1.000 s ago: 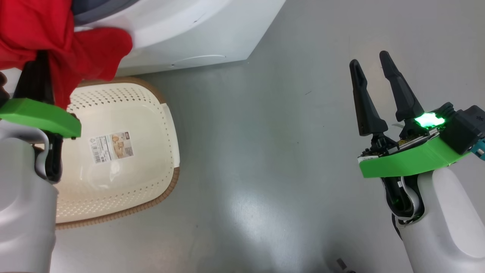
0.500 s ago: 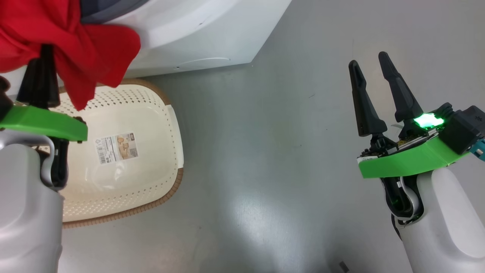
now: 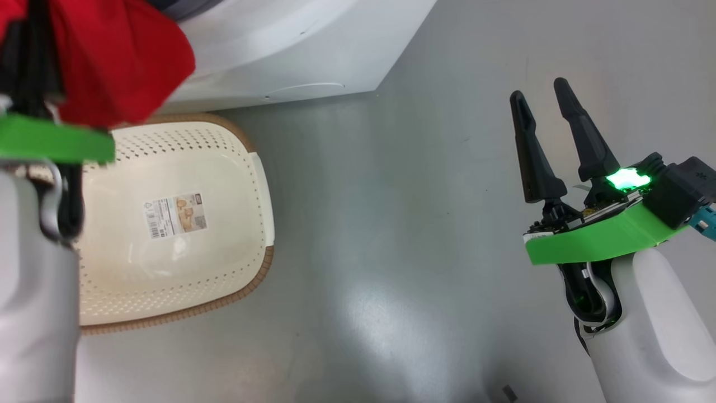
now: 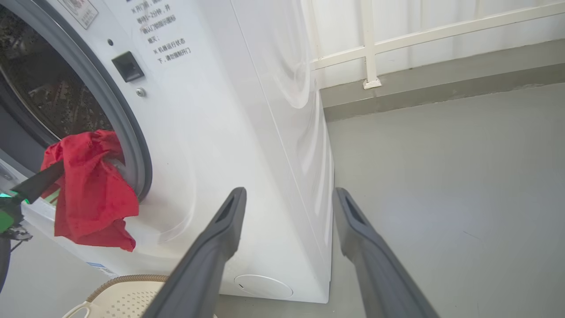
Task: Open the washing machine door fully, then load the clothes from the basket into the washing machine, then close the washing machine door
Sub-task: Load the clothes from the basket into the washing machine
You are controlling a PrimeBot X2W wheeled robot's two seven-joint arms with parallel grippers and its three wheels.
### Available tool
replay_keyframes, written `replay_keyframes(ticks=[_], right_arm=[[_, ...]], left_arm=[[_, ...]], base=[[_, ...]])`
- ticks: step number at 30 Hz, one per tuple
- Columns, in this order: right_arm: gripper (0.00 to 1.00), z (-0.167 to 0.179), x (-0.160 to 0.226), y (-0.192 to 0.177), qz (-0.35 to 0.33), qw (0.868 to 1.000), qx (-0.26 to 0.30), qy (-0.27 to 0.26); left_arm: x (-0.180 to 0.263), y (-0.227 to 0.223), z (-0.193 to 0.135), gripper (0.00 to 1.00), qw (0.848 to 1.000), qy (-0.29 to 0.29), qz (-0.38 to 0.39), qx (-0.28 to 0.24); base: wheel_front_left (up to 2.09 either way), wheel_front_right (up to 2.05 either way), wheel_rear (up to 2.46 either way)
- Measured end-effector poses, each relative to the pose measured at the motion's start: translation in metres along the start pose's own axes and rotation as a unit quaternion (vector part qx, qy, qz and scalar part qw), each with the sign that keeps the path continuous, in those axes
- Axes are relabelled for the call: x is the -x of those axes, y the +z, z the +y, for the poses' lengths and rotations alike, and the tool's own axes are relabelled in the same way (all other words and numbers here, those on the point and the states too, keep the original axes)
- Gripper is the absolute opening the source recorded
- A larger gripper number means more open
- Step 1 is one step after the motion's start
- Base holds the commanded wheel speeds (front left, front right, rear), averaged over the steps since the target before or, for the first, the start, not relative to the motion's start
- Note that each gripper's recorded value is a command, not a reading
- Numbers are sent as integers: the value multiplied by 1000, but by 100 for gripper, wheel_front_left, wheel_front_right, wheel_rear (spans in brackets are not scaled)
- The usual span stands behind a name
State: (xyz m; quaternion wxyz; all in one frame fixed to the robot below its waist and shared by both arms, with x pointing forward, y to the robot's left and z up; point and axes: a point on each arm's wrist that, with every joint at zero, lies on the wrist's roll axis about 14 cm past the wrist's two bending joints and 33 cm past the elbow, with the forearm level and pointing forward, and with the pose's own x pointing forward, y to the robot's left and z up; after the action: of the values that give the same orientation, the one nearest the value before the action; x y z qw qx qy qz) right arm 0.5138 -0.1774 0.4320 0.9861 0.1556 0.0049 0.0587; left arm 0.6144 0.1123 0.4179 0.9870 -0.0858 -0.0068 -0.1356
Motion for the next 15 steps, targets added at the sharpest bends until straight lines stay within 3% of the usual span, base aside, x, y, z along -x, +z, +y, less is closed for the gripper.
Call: replay_keyframes(ticks=[15], right_arm=[[100, -28, 11, -11, 17, 999, 11, -42]], left_arm=[[-105, 3, 4, 0, 999, -12, 20, -44]], base=[[0, 0, 0]])
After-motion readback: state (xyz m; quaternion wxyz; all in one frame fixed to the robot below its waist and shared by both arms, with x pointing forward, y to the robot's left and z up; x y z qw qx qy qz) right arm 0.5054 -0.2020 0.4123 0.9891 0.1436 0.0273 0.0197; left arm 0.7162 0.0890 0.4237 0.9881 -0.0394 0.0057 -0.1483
